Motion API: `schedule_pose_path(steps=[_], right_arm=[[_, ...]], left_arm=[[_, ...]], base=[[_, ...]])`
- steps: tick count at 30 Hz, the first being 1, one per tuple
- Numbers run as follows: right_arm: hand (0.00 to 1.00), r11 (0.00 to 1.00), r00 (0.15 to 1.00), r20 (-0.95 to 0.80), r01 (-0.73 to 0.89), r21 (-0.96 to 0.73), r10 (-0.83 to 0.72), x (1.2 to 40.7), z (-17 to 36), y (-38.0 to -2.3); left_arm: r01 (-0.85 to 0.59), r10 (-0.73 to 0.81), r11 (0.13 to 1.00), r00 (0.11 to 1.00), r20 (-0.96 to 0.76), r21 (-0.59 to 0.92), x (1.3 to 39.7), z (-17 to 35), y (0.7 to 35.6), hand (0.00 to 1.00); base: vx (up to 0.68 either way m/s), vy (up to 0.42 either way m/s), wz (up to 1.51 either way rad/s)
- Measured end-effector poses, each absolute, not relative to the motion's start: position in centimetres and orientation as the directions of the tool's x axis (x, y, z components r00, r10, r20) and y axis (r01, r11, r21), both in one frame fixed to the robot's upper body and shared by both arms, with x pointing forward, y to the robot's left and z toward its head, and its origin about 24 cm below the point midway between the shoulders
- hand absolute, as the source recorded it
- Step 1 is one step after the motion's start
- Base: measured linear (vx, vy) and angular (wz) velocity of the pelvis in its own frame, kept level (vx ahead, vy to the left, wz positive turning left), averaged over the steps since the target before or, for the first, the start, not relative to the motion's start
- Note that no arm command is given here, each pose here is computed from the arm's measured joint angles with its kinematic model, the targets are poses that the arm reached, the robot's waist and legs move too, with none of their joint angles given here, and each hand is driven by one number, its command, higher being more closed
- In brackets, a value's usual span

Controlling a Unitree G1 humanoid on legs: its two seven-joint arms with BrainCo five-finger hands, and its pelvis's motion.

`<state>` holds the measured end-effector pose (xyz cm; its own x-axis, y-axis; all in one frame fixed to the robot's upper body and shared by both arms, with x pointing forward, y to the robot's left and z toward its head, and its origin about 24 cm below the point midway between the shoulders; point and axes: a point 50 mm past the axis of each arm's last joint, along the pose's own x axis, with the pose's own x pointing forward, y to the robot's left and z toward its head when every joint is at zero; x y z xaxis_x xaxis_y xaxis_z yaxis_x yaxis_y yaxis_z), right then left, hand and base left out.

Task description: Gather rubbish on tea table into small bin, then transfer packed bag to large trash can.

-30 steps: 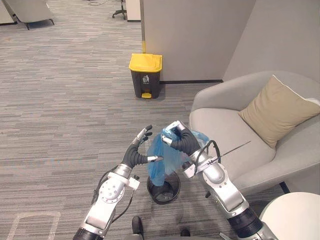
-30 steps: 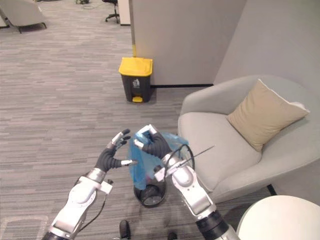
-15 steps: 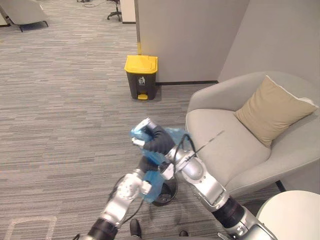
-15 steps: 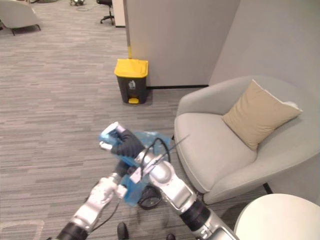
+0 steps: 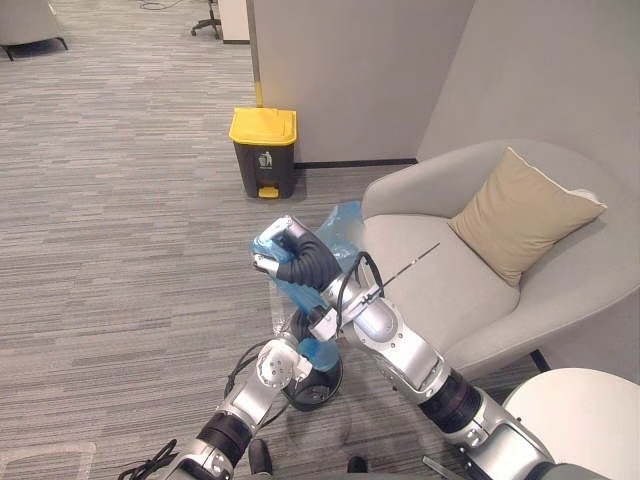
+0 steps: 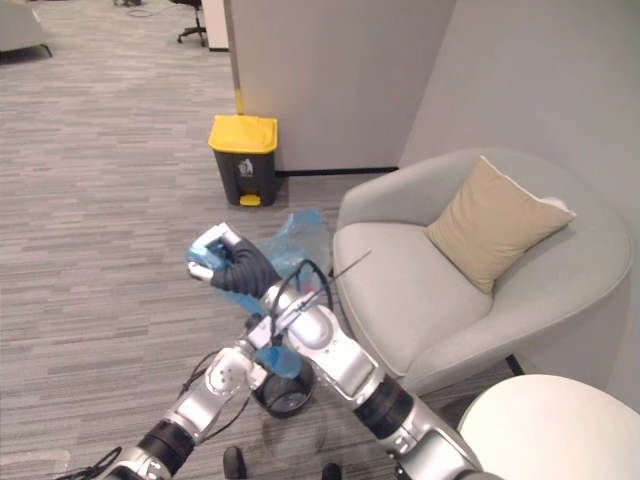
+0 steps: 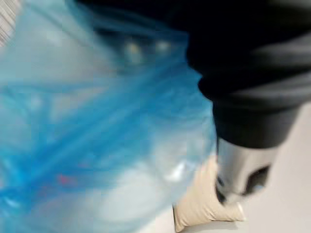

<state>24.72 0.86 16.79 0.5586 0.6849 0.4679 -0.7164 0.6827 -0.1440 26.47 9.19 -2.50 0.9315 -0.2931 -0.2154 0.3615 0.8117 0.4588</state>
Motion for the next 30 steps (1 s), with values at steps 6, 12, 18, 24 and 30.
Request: schedule_pose_path(steps=[6, 12, 18, 24, 30], right_arm=[[1.0, 0.676, 0.543, 0.478, -0.72, -0.159, 0.691, 24.7, 17.3, 1.1], [0.0, 0.666, 0.534, 0.477, -0.728, -0.16, 0.698, 24.6, 17.0, 0.9], [0.0, 0.716, 0.619, 0.456, -0.695, -0.061, 0.64, 24.3, 14.6, -0.8], [0.0, 0.813, 0.742, 0.333, -0.514, -0.274, 0.582, 24.6, 10.8, -4.0], [0.0, 0.863, 0.864, 0.336, -0.193, -0.466, 0.375, 24.9, 9.6, -9.0]], left_arm=[[0.352, -0.27, 0.821, 0.933, -0.238, 0.451, 26.4, -3.0, 9.1, 1.0], [0.322, -0.243, 0.854, 0.941, -0.234, 0.408, 26.2, -2.9, 9.4, 1.0], [0.28, -0.19, 0.887, 0.946, -0.261, 0.368, 25.3, -3.5, 10.5, 1.0], [0.215, -0.156, 0.923, 0.967, -0.2, 0.32, 24.9, -2.3, 11.2, 1.0], [0.15, -0.077, 0.941, 0.968, -0.241, 0.302, 23.5, -3.3, 13.1, 1.0]], base=[[0.05, -0.009, -0.02], [0.01, -0.006, 0.01], [0.0, -0.001, 0.01], [0.0, 0.0, 0.03], [0.02, -0.003, 0.07]])
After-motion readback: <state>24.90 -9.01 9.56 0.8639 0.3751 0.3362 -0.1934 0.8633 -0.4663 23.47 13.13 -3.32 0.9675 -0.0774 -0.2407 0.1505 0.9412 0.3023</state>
